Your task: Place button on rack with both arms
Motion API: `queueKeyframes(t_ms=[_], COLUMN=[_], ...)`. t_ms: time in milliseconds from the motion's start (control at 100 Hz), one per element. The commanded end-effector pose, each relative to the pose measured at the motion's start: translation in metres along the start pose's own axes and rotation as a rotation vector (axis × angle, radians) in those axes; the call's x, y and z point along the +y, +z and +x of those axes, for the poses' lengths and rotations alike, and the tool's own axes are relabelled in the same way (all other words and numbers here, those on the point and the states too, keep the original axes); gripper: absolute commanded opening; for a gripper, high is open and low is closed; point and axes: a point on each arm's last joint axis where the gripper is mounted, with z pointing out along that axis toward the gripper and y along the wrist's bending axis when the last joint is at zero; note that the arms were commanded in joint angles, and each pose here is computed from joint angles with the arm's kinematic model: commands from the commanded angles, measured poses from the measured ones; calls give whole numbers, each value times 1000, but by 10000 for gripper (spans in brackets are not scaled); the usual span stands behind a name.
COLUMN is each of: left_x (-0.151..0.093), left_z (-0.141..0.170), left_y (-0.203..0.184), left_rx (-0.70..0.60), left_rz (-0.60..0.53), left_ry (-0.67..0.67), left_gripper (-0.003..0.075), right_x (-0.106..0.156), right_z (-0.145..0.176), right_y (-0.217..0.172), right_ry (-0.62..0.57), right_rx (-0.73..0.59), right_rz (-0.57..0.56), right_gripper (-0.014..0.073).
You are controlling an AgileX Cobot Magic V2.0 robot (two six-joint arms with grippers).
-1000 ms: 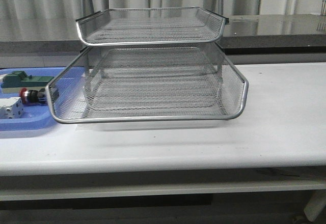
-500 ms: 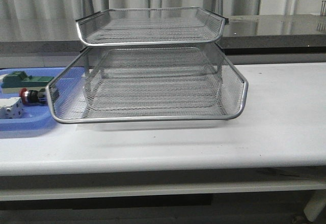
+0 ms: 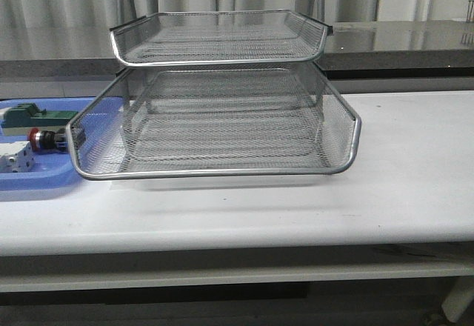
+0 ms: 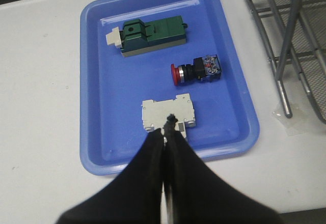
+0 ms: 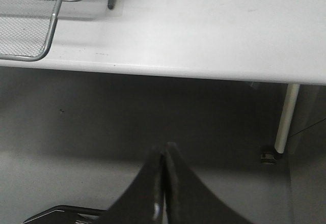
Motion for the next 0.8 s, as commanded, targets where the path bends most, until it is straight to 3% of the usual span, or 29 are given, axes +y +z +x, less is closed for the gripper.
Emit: queueKeyframes(t_ms=[0,80,160,260,370,470,790], left_x=[3,2,0,-1,-1,0,-6], left_z=[-22,-27,-28,-27,-27,-27,-36], left_y=[8,26,40,49,51,51,58], left_rx=[-49,-1,44,67,71,69,-21], left_rz=[-12,5,21,26,27,15,20], left_ry=[32,99,131,144,144,159,181], left_gripper=[-20,-11,44,187,426,568,544], right_x=[-1,-1,-1,-1,-1,-1,-1], right_z=[-12,-12,-12,-12,-12,-12,-12], right_y=[-7,-7,-7,-7,-7,-7,-7], right_ry=[-3,-3,-3,-3,-3,-3,-3], right_rx=[-81,-81,-81,-81,-81,-81,-81], right_rz=[11,11,11,11,11,11,11], right_gripper=[-67,-67,-67,-67,-67,-67,-67])
